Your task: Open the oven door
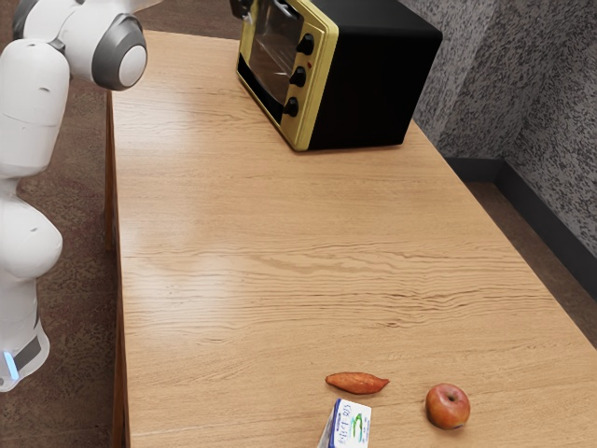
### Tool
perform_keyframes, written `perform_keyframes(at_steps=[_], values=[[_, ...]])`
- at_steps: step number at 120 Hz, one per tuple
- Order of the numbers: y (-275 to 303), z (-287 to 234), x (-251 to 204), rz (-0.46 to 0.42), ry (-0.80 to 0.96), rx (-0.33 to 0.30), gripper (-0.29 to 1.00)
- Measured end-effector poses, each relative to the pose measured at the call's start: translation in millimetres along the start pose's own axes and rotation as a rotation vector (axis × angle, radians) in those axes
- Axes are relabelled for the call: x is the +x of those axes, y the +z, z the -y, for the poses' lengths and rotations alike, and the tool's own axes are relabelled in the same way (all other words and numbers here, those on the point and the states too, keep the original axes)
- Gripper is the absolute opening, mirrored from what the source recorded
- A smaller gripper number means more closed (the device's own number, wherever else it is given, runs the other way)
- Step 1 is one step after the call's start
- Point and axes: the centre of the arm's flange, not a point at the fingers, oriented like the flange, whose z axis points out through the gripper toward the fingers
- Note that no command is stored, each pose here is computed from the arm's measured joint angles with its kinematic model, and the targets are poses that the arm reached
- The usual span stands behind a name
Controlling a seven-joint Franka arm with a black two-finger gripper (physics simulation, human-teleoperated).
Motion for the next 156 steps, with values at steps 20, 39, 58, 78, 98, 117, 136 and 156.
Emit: perform_keyframes(at_steps=[20,39,58,78,98,117,136,156], values=[[2,-3,-9,0.01,0.018,-0.019,0.7],[6,-4,-11,0.013,0.025,-0.026,0.7],[18,-1,-10,0.012,0.028,-0.014,0.7],[20,6,-9,0.013,0.027,0.003,0.7],[20,11,-6,0.014,0.023,0.016,0.7],[22,21,1,0.007,0.015,0.039,0.7],[24,36,9,0.005,0.0,0.066,0.7],[21,46,19,0.0,-0.017,0.078,0.7]])
